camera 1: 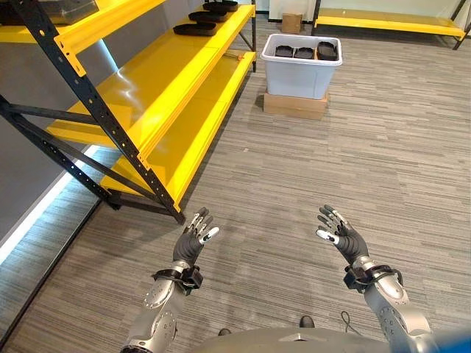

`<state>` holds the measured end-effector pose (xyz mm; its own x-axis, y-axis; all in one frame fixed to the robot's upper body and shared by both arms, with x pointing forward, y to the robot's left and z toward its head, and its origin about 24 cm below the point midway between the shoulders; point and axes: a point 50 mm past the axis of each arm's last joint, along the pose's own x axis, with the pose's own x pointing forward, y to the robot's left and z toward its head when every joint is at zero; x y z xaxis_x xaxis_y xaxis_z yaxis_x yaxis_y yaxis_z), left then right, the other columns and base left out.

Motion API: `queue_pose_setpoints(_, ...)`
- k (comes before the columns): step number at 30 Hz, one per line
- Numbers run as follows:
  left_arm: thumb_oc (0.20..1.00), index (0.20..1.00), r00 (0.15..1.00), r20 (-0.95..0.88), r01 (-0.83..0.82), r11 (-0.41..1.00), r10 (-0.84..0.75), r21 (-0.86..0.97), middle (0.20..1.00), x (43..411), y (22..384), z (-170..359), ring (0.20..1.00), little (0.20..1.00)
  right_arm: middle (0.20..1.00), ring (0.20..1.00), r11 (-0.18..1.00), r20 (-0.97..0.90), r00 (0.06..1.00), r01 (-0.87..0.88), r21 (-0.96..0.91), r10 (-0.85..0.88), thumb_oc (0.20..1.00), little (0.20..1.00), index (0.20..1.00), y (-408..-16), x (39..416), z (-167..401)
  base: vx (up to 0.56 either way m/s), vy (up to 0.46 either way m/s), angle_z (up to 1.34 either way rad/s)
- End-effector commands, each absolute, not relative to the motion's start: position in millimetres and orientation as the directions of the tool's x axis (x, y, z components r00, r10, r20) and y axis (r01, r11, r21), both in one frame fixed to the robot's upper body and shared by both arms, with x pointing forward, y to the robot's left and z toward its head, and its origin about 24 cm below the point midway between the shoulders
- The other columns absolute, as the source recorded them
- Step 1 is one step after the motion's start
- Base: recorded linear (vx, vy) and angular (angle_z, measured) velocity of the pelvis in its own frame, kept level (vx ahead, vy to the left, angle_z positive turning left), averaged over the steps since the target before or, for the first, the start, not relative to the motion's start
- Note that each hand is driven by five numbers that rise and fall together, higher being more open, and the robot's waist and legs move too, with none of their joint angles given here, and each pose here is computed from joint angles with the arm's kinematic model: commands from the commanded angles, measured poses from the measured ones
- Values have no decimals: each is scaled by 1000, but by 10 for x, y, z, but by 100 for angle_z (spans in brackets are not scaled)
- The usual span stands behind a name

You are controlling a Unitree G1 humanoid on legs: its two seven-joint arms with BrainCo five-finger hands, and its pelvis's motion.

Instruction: Move parts from the plastic box to the shelf.

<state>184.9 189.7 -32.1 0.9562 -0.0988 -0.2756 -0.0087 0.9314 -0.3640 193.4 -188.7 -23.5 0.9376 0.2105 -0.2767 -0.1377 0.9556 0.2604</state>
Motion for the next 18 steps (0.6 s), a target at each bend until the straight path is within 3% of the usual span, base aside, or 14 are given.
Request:
queue_pose_setpoints(1, 1000, 1000, 980, -185, 13, 951, -73, -309, 1000, 1949, 2022, -156, 1000, 1000, 1000, 1000, 949, -197, 956, -158, 273, 216, 1000, 1000, 1000, -1909, 1979, -124, 0, 0, 0)
queue_pose_setpoints(18, 1000, 1000, 978, -195, 21, 957, -80, -290, 1000, 1955, 2009, -168, 1000, 1000, 1000, 1000, 948, -200, 954, -163, 273, 221, 1000, 1000, 1000, -1901, 1980, -124, 0, 0, 0)
